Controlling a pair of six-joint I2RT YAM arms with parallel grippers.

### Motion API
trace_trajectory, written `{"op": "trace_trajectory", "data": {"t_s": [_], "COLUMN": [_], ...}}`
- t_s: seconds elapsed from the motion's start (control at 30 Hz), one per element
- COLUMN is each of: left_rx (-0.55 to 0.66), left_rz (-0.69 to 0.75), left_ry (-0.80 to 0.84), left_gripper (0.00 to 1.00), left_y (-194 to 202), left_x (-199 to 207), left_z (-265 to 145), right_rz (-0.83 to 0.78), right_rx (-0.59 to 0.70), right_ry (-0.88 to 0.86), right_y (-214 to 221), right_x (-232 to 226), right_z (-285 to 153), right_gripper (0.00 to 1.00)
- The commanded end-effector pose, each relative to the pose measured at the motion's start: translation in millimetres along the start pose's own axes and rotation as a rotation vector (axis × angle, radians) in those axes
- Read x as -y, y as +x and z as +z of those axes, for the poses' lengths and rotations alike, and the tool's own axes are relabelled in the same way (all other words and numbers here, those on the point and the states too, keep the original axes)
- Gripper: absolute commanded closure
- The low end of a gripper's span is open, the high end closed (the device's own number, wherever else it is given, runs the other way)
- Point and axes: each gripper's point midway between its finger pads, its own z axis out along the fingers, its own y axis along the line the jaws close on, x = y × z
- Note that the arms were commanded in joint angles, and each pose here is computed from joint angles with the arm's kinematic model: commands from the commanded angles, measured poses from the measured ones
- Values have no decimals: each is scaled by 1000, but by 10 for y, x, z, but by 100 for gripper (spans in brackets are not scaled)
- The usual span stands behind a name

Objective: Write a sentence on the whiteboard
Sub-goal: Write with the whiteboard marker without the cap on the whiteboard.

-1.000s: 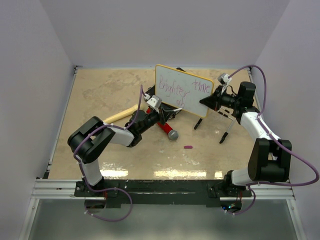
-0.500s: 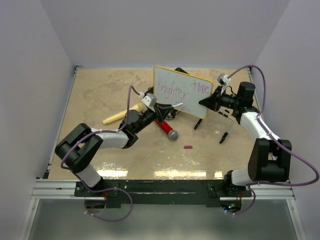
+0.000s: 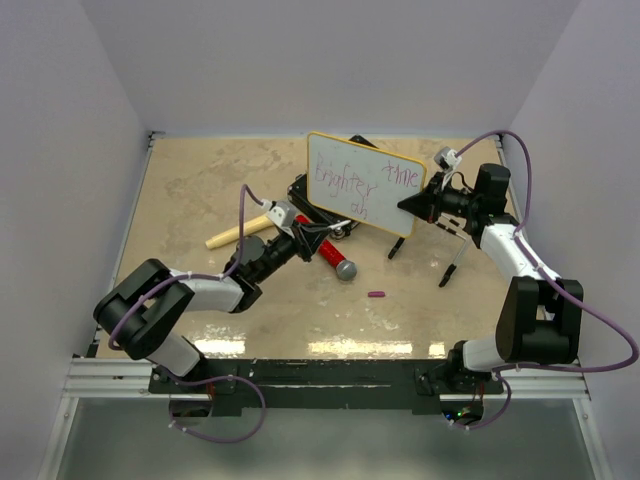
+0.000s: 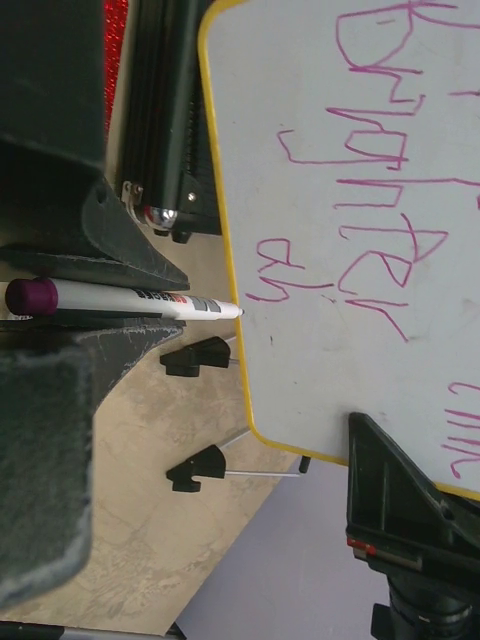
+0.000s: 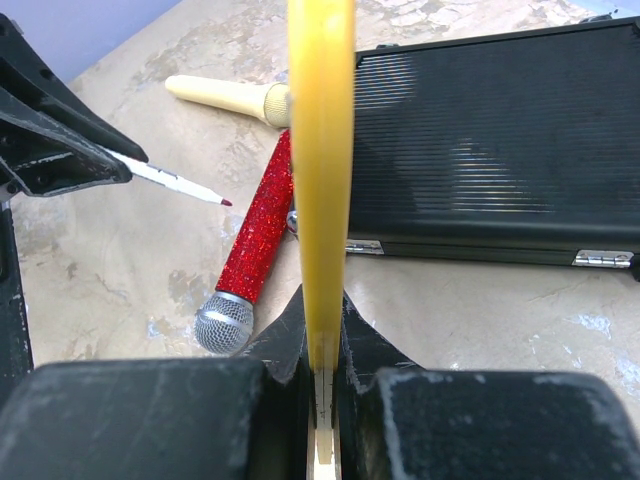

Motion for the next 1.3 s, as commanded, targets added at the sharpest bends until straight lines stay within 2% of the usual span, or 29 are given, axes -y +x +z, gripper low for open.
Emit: {"op": "trace_trajectory", "data": {"t_s": [0.0,0.33,0.67,0.97,1.07,1.27], "left_rx": [126,109,79,115,111,76], "left_rz": [-28,-19,30,-76,-136,-131], "left_ry": [5,-12,-42,-59,-18,-36], "left_gripper": [100,100,100,100,100,100], "left_y": [-343,-305,-260,-275,-236,-134], "left_x": [20,3,152,163,263,268], "left_z": [-22,-12,-49,-13,40,109], "right_rz": [-20,-23,-19,-18,-19,-26], "right_rx": [10,12,11,11,12,16], "right_ry": [-33,-26,-15,-18,-18,-19], "right_y": [-65,-74,-75,-70,-76,-98], "right_x": [-99,-91,-73,-72,-72,-91], "right_z": [0,-3,-2,1,1,-8], "right_gripper": [100,100,100,100,100,100]}}
